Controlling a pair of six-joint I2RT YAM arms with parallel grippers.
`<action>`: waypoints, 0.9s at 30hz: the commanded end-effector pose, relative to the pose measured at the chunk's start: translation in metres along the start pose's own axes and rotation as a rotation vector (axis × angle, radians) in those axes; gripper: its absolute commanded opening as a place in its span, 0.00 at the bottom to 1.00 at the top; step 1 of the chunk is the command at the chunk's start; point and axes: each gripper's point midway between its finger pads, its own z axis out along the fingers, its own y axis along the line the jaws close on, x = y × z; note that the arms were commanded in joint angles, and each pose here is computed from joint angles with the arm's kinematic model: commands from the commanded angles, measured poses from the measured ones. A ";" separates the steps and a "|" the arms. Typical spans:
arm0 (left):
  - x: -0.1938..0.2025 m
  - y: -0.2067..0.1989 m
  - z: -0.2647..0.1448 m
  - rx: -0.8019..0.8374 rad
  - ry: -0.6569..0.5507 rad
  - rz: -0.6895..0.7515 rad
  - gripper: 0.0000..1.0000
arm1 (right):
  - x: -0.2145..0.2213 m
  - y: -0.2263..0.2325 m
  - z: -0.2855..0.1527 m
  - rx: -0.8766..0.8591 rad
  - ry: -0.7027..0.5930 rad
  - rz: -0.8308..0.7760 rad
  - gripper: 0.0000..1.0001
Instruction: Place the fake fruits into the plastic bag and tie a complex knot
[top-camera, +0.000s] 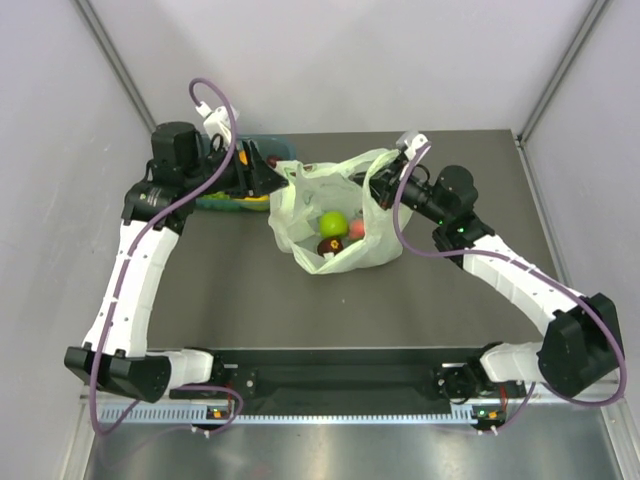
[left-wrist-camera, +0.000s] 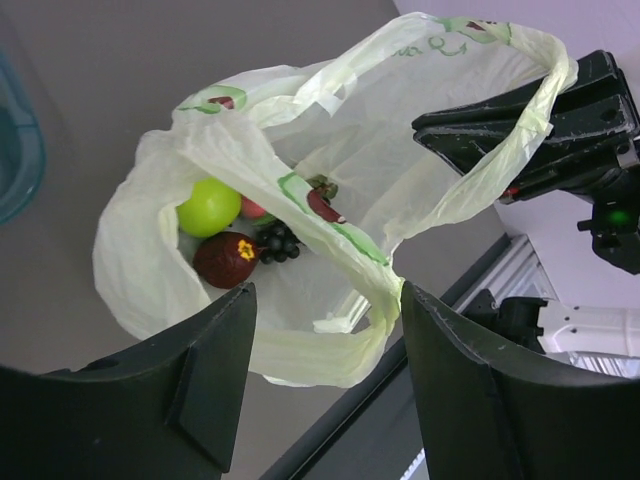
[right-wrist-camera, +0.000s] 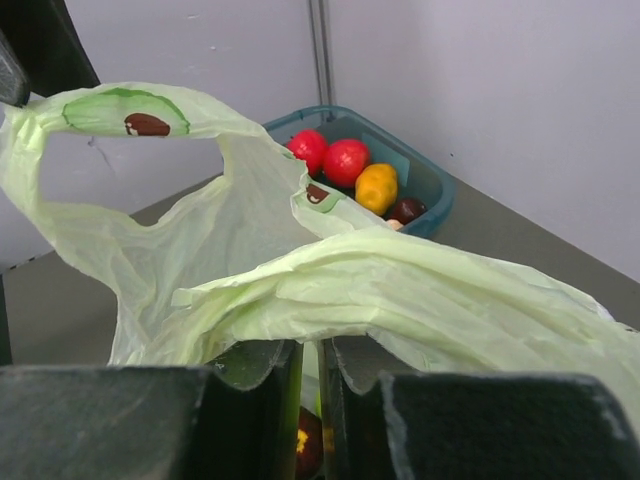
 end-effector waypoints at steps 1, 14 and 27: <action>-0.016 -0.008 -0.026 -0.066 -0.073 0.050 0.65 | -0.037 0.011 0.011 -0.049 -0.105 -0.087 0.11; -0.019 0.038 -0.001 -0.206 -0.135 -0.035 0.68 | -0.030 0.037 0.028 -0.145 -0.120 -0.259 0.22; -0.023 0.039 0.036 -0.105 -0.148 0.016 0.65 | -0.020 0.027 0.037 -0.106 -0.114 -0.351 0.22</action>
